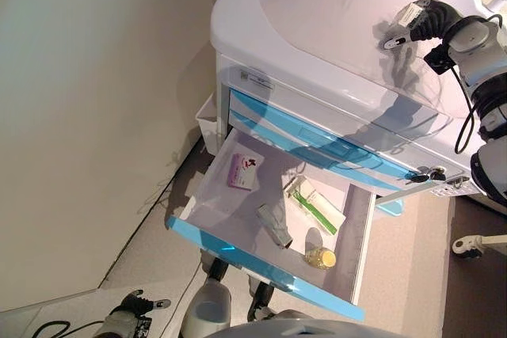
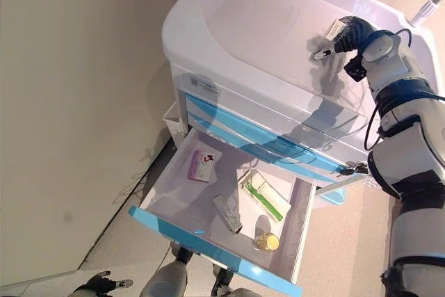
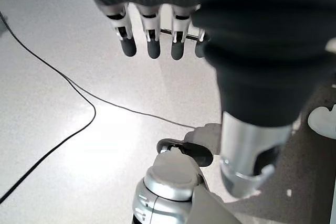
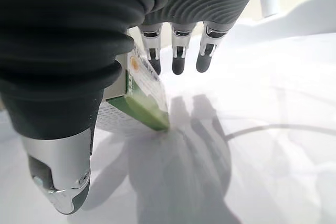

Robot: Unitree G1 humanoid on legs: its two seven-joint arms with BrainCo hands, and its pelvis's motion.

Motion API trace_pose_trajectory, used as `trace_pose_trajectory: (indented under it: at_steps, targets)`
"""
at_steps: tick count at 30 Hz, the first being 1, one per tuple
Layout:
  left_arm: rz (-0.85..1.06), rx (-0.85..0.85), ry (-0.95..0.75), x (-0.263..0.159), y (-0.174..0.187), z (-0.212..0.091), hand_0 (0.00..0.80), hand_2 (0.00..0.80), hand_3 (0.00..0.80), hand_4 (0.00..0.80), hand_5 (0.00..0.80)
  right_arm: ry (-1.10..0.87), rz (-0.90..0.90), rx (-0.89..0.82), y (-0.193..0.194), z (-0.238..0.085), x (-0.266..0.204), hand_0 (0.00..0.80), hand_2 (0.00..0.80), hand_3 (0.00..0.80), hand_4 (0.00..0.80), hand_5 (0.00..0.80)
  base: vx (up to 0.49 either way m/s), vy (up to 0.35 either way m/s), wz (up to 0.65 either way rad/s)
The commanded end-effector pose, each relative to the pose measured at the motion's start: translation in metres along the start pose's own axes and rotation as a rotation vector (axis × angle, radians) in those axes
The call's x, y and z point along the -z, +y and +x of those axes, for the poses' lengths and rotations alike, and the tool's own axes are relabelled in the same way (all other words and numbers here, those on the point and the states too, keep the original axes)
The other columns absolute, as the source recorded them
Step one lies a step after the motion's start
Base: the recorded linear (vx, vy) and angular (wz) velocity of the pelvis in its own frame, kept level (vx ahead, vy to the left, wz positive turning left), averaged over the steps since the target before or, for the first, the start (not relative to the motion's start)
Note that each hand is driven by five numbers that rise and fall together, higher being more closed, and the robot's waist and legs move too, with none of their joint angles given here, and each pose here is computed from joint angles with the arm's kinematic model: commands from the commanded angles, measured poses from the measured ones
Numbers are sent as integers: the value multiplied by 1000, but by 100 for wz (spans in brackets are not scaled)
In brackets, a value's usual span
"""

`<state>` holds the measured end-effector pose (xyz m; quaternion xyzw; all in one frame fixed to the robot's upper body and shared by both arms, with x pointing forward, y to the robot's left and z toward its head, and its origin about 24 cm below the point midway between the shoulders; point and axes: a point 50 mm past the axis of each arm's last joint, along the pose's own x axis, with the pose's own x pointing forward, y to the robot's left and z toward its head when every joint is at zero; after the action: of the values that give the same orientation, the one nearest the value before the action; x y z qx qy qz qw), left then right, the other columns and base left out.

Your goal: Open the drawer and pick up the medicine

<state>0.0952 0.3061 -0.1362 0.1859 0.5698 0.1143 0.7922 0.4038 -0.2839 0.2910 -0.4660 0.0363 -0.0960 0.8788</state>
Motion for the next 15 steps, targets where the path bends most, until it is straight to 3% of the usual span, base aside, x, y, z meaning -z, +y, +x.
trace_pose_trajectory:
  at_steps: [1,8,15]
  targets:
    - [4,-30,11,4,5,0,0,0,0,0,0,-64,-33,183,-36,-8,-6,0,0,0,0,0,0,0,0]
    - [10,-53,21,9,3,-1,0,0,0,0,0,-153,-40,349,-59,-18,-14,0,0,0,0,0,3,17,-5]
    - [15,-59,24,12,1,-2,0,0,0,0,0,-152,-28,385,-64,-22,-5,0,0,0,0,0,-3,3,-9]
